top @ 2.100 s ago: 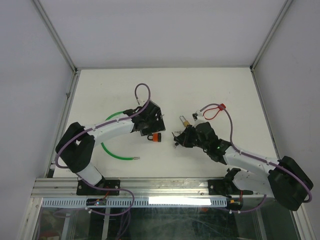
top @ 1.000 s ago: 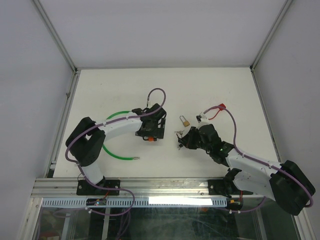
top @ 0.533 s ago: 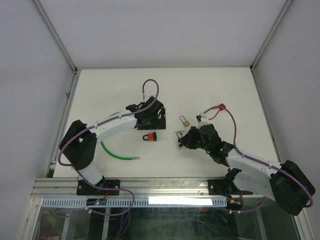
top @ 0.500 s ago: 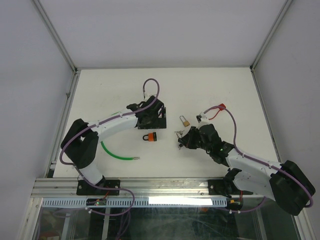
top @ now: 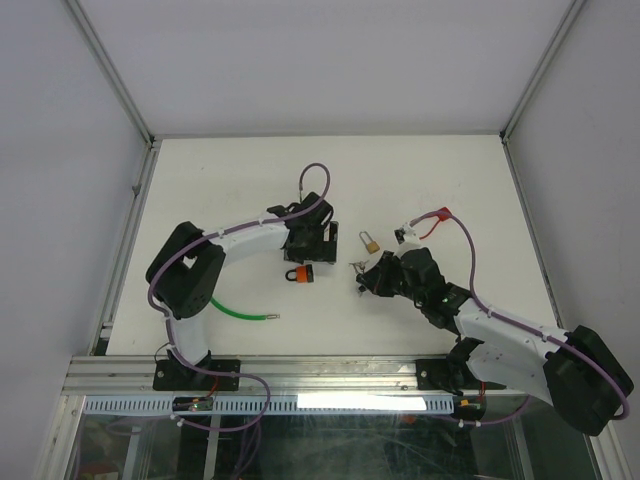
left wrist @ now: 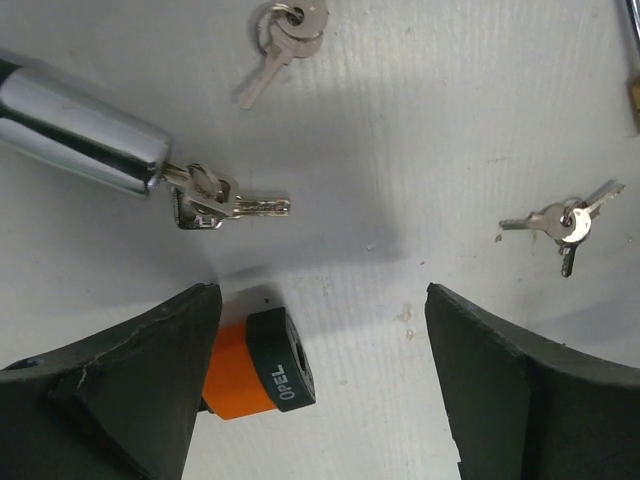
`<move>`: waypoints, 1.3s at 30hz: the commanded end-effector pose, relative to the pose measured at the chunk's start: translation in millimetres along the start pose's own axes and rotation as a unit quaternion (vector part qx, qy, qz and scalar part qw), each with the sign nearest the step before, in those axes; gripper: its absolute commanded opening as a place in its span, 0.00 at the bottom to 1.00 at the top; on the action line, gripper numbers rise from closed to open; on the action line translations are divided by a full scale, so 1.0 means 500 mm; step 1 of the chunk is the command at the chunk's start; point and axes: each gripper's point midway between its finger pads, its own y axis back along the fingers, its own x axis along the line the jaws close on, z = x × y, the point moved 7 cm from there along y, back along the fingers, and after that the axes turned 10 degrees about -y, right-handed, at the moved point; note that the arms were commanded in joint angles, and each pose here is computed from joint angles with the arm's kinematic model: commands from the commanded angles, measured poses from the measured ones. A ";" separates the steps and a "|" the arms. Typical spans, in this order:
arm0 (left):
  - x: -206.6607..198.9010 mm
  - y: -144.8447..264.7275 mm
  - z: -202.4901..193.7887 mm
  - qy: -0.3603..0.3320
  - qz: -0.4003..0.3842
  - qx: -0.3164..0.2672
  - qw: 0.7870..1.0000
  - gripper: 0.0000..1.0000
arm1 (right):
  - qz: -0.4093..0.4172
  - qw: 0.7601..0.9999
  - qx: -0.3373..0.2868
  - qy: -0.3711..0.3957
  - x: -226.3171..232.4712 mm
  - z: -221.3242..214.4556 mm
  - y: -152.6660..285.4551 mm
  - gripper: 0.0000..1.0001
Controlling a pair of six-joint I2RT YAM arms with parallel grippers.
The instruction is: Unlock with the key
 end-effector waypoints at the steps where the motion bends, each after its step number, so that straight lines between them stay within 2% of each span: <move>1: -0.050 0.016 0.023 -0.045 -0.065 -0.019 0.997 0.84 | 0.015 1.000 -0.021 0.006 0.011 0.015 0.001 0.00; 10: -0.085 0.042 -0.006 -0.096 -0.106 -0.014 0.990 0.78 | 0.013 1.000 -0.022 0.005 0.009 0.015 0.002 0.00; 25: -0.069 0.117 -0.032 -0.069 -0.115 -0.022 0.991 0.77 | 0.017 1.000 -0.013 0.004 0.013 0.014 -0.004 0.00; 28: -0.065 0.136 -0.028 -0.032 -0.099 -0.030 0.994 0.81 | 0.016 1.000 -0.011 0.004 0.013 0.013 -0.005 0.00; 32: -0.040 0.153 -0.029 0.061 -0.035 -0.034 0.997 0.81 | 0.016 1.000 -0.011 0.003 0.012 0.012 -0.005 0.00; 39: -0.016 0.152 -0.036 0.210 0.016 -0.046 0.976 0.87 | 0.019 1.000 -0.009 0.003 0.012 0.011 -0.006 0.00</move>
